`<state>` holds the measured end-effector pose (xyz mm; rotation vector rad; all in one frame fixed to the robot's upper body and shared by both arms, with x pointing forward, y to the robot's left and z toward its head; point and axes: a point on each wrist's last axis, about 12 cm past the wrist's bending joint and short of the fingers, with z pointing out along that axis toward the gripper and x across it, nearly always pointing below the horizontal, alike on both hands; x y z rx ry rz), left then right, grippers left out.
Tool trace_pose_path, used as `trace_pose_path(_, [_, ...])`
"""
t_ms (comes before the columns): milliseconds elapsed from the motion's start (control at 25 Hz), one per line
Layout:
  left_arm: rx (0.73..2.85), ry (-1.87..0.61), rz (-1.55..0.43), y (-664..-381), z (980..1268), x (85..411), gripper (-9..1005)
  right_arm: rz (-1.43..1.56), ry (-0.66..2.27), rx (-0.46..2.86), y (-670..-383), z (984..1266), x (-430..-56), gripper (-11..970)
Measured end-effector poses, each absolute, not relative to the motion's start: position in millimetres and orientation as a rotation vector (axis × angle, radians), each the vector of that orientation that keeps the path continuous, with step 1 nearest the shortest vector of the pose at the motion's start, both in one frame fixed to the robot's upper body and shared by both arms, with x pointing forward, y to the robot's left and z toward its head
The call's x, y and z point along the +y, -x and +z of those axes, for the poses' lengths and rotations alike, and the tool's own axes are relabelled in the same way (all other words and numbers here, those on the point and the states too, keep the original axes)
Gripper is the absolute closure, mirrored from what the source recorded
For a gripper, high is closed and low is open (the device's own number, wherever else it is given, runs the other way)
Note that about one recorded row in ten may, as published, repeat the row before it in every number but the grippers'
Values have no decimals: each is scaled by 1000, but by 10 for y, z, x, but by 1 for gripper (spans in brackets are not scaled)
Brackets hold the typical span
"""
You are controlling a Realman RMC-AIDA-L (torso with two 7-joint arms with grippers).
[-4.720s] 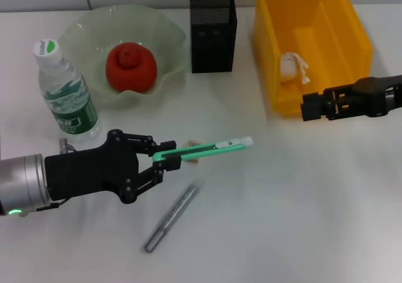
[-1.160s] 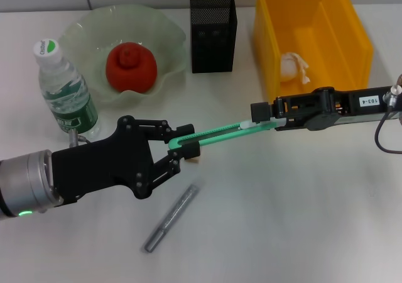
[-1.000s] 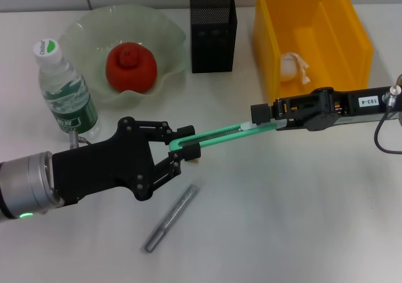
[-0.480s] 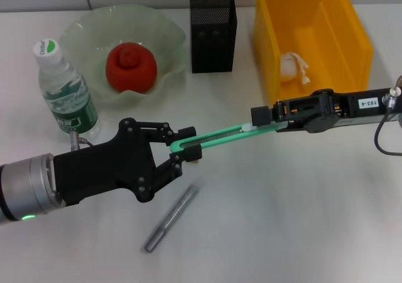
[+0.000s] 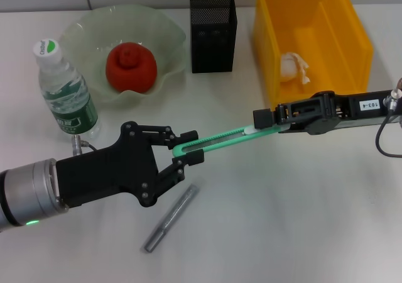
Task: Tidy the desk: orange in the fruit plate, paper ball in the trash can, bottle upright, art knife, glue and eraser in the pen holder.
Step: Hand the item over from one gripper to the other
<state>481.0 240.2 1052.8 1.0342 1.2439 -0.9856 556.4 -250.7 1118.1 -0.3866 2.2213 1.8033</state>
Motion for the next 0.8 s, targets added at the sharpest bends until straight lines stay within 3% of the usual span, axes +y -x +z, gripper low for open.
trace_pose_path(200, [1243,-1033,-983,-4809,10527,2403,782,1808,392,2220,-5556,11184,-2510,675])
trace_pose_path(800, [1243,-1035,-985,-4807,10526,2403,781,1813,407,2212,-5535,11181,-2524,724])
